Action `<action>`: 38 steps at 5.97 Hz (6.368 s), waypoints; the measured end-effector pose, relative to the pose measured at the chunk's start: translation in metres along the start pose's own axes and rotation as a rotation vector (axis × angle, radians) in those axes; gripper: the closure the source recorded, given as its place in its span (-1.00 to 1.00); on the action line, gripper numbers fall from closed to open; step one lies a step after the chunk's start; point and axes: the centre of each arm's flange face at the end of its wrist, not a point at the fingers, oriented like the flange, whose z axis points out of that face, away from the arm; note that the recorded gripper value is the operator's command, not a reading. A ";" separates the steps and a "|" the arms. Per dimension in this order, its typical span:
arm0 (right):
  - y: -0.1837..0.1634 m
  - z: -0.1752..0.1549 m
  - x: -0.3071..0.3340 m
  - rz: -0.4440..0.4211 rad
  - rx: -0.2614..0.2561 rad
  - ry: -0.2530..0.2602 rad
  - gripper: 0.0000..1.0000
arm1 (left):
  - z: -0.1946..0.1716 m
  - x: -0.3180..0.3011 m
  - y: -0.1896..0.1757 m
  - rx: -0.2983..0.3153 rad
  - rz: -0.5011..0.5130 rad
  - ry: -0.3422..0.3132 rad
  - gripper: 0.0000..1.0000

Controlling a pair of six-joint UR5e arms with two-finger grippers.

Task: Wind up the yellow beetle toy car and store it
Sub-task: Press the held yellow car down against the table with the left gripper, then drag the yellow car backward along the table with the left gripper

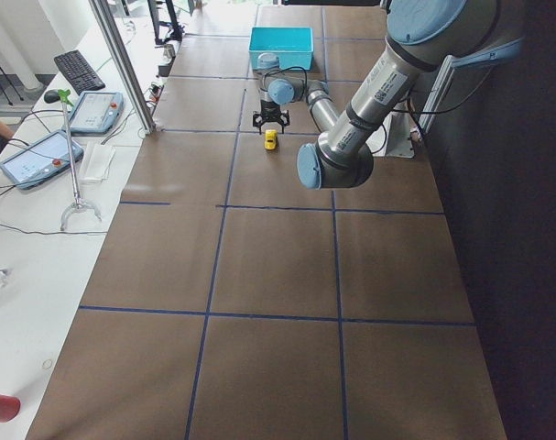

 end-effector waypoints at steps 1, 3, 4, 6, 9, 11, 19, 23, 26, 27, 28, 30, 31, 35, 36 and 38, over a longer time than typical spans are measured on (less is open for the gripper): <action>0.000 0.000 0.000 0.000 0.000 0.000 -1.00 | 0.004 -0.003 -0.003 0.000 0.000 0.000 -0.93; 0.000 0.000 0.000 0.000 0.000 0.000 -1.00 | 0.013 0.003 -0.009 -0.004 0.007 0.010 -0.93; 0.000 0.000 0.000 0.000 0.000 0.000 -1.00 | 0.015 0.006 -0.010 -0.005 0.009 0.013 -0.92; 0.000 0.000 0.000 0.000 0.000 0.000 -1.00 | 0.017 0.008 -0.009 -0.007 0.008 0.016 -0.77; 0.000 0.000 0.000 0.000 0.000 0.000 -1.00 | 0.017 0.009 -0.008 -0.012 0.006 0.017 -0.32; 0.000 0.000 0.000 0.000 0.000 0.000 -1.00 | 0.011 0.010 -0.008 -0.005 0.009 0.015 -0.23; 0.000 0.000 0.000 0.000 0.000 0.000 -1.00 | -0.021 0.014 0.006 0.017 0.015 0.004 0.91; 0.000 0.000 0.001 0.001 -0.001 0.001 -1.00 | -0.020 0.019 0.013 0.164 0.064 -0.040 0.97; 0.000 0.000 0.001 0.000 -0.001 0.001 -1.00 | -0.007 0.017 0.036 0.270 0.101 -0.077 0.97; 0.000 0.001 0.001 0.001 -0.001 0.001 -1.00 | -0.005 0.017 0.040 0.279 0.103 -0.080 0.97; 0.000 0.001 0.001 0.002 -0.002 0.001 -1.00 | -0.004 0.017 0.043 0.280 0.103 -0.080 0.97; 0.000 0.001 0.001 0.002 -0.002 0.001 -1.00 | 0.002 0.018 0.049 0.271 0.100 -0.071 0.96; 0.000 0.001 0.001 0.002 -0.002 0.001 -1.00 | 0.005 0.018 0.053 0.267 0.098 -0.062 0.95; 0.000 0.001 0.001 0.002 -0.002 0.001 -1.00 | 0.006 0.019 0.094 0.264 0.091 -0.042 0.92; 0.000 0.001 0.001 0.002 -0.002 0.001 -1.00 | 0.008 0.017 0.108 0.261 0.088 -0.036 0.91; 0.000 0.001 0.001 0.000 -0.001 0.001 -1.00 | 0.015 0.015 0.128 0.250 0.081 -0.029 0.89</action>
